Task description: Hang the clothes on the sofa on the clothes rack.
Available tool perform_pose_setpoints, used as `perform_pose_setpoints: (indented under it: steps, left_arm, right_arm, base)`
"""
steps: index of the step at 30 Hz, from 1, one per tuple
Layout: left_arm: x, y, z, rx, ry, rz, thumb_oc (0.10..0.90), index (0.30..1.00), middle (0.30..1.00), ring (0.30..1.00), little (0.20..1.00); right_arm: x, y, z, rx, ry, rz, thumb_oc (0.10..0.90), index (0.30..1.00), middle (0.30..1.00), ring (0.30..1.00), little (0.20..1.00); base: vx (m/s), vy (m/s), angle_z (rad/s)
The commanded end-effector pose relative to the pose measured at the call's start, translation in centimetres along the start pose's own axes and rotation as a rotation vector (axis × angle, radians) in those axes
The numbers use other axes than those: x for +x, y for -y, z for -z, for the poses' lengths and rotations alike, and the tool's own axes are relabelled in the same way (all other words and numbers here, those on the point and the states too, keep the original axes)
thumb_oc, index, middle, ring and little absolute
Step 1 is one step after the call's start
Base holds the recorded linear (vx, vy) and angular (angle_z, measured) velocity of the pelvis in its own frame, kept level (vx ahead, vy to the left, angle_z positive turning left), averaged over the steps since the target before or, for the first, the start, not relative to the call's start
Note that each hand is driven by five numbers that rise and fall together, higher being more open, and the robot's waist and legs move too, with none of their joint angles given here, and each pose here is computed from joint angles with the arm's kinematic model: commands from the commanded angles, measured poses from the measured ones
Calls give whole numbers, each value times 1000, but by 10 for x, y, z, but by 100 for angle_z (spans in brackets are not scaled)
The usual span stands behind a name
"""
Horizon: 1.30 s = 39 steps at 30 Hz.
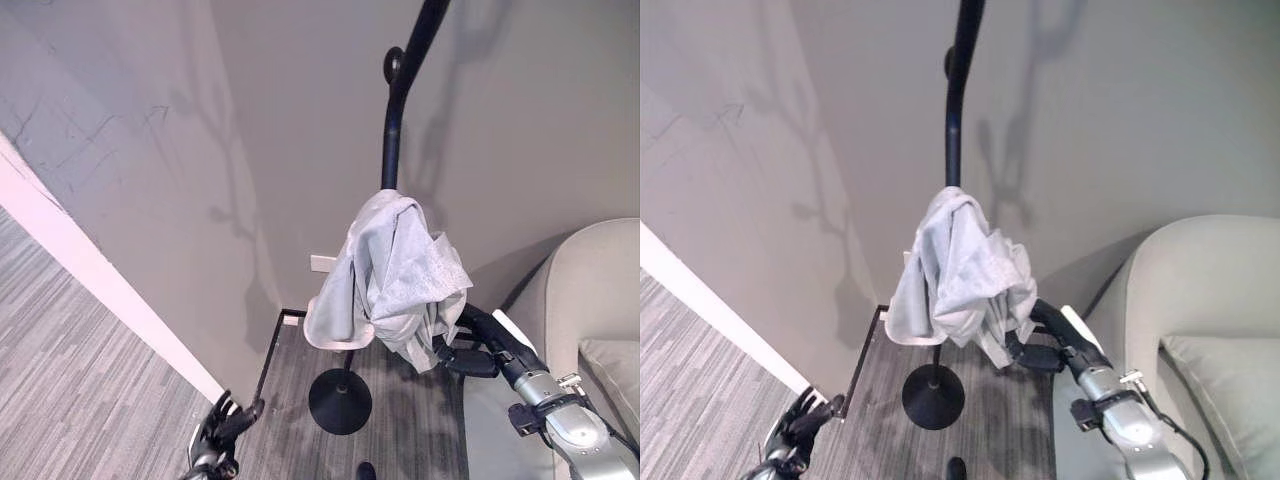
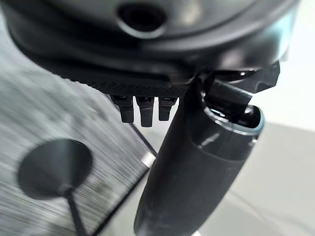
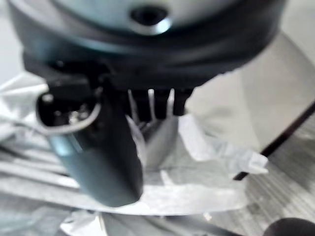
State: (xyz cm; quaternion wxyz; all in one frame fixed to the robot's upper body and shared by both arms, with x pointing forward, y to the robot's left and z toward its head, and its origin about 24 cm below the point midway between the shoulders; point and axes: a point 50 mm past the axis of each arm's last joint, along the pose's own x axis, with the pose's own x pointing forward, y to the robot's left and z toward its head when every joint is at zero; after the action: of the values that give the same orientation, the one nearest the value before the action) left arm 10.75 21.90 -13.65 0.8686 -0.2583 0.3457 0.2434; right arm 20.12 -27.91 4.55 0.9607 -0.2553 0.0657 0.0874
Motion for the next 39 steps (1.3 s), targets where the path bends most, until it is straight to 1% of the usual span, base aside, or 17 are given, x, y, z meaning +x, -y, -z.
perform_pose_setpoints:
  steps: [1,2,5,11,16,20,22,24,26,31,32,33,35,36,37,38,39]
  left_arm:
    - [11,-2,-22,-57,82,63,800,900,900,900,900]
    - [9,-9,-12,-81,49,33,800,900,900,900,900]
    - [5,-22,6,-86,-27,-44,800,900,900,900,900]
    - [-3,-36,22,-32,-106,-138,800,900,900,900,900]
    - [-8,-38,33,47,-163,-117,800,900,900,900,900]
    - [-11,-40,39,109,-205,-110,800,900,900,900,900]
    - [-11,-40,39,117,-206,-108,800,900,900,900,900]
    - [-12,-42,40,134,-211,-112,800,900,900,900,900]
    - [-12,-43,40,154,-218,-122,800,900,900,900,900]
    - [-13,-40,42,157,-219,-130,800,900,900,900,900]
    - [-15,-42,46,165,-233,-135,800,900,900,900,900]
    - [-17,-43,49,166,-250,-135,800,900,900,900,900]
    - [-18,-43,51,161,-255,-137,800,900,900,900,900]
    - [-19,-42,54,156,-266,-133,800,900,900,900,900]
    - [-20,-42,56,155,-271,-130,800,900,900,900,900]
    - [-19,-40,57,168,-284,-114,800,900,900,900,900]
    - [-19,-40,57,183,-290,-104,800,900,900,900,900]
  right_arm:
    - [7,21,-63,40,300,-195,800,900,900,900,900]
    - [6,18,-66,147,324,-279,800,900,900,900,900]
    - [4,17,-74,247,373,-318,800,900,900,900,900]
    - [2,22,-86,467,517,-271,800,900,900,900,900]
    - [1,18,-66,712,546,-171,800,900,900,900,900]
    - [-3,-11,-66,905,574,-282,800,900,900,900,900]
    - [-4,-15,-66,943,578,-303,800,900,900,900,900]
    - [-1,-26,-67,1079,611,-336,800,900,900,900,900]
    - [0,-38,-65,1197,624,-334,800,900,900,900,900]
    - [-5,-51,-51,1365,591,-267,800,900,900,900,900]
    - [-9,-53,-41,1397,562,-224,800,900,900,900,900]
    - [-18,-60,-19,1438,458,-152,800,900,900,900,900]
    - [-21,-64,-9,1463,415,-125,800,900,900,900,900]
    - [-32,-77,20,1535,287,-31,800,900,900,900,900]
    - [-37,-82,28,1557,248,-8,800,900,900,900,900]
    - [-52,-103,59,1567,35,39,800,900,900,900,900]
    - [-60,-107,68,1525,-46,32,800,900,900,900,900]
  base:
    - [-64,39,-35]
    - [-44,28,-61]
    - [-25,6,-44]
    - [-12,4,-12]
    - [-6,-2,-4]
    - [-6,8,3]
    - [2,15,7]
    - [6,25,10]
    - [-1,27,8]
    - [-20,48,0]
    - [-65,112,-17]
    - [-56,91,-22]
    - [-52,81,-24]
    - [-69,101,-19]
    - [-130,163,-17]
    - [-111,137,-22]
    - [-120,146,-20]
